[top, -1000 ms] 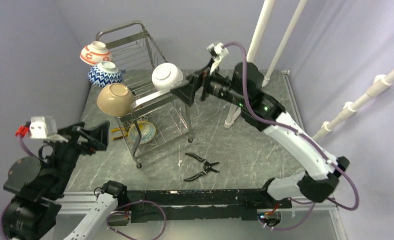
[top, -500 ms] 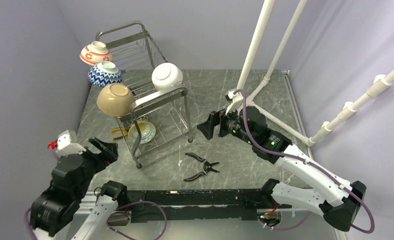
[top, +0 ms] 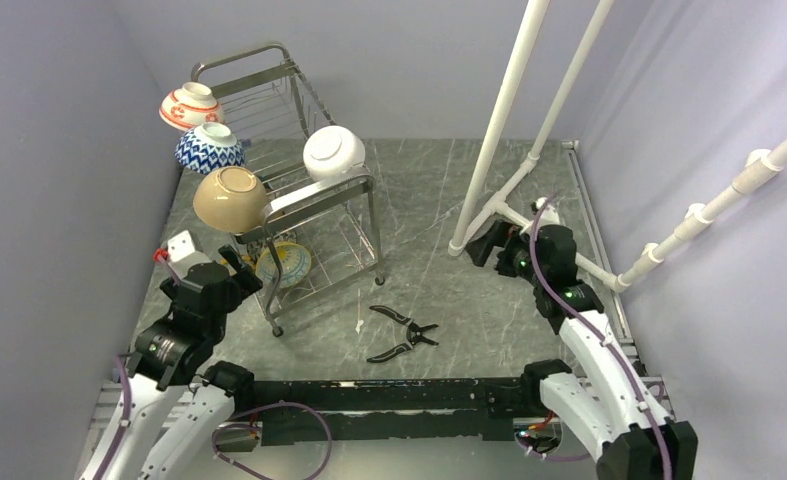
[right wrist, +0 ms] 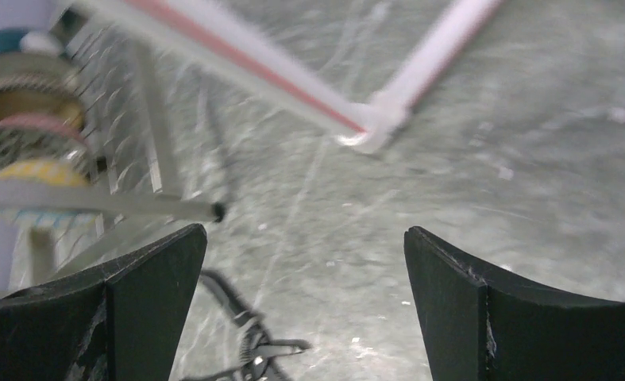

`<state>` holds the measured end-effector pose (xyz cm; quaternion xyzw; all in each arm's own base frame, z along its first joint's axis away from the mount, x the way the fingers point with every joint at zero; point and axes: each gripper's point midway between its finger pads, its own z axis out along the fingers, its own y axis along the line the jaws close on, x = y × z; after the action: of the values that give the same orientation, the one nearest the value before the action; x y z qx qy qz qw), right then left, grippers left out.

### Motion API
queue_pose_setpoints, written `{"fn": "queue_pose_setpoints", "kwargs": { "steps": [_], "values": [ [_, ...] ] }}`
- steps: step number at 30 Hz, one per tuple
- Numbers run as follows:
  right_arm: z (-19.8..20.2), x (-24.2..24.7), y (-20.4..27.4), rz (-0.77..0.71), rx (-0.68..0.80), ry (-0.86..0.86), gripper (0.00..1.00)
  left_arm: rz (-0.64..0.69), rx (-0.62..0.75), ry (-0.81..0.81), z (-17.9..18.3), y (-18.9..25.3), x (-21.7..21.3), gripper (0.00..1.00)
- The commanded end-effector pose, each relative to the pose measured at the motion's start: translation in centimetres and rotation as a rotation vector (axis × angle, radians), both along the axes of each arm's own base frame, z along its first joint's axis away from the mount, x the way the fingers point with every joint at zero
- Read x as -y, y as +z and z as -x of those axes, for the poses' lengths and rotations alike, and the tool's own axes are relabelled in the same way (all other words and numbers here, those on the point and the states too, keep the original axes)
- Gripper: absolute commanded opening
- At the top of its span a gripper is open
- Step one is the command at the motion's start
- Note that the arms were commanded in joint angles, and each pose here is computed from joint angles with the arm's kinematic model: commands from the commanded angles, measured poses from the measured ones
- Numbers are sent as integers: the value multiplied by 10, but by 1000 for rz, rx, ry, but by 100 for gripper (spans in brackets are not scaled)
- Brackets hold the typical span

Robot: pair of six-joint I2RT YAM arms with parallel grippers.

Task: Load the bowls into the dish rack
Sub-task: Reset both arms

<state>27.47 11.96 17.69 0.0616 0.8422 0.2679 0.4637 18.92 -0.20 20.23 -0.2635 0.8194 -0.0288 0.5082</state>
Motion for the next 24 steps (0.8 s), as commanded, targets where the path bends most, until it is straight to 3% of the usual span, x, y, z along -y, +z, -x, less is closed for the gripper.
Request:
{"fn": "queue_pose_setpoints", "kwargs": {
  "steps": [1, 8, 18, 24],
  "values": [
    [-13, 48, -13, -45, 22, -171, 99, -28, 147, 109, -30, 18, -11, 95],
    [-19, 118, -45, 36, 23, -451, 99, -45, 145, 150, -48, 1, -18, 95],
    [-16, 155, -58, 105, 81, -650, 99, 143, 64, 256, -75, -42, -60, 95],
    [-9, 191, -60, 92, 152, -893, 100, 215, 77, 348, -88, -67, -90, 95]
  ]
}}
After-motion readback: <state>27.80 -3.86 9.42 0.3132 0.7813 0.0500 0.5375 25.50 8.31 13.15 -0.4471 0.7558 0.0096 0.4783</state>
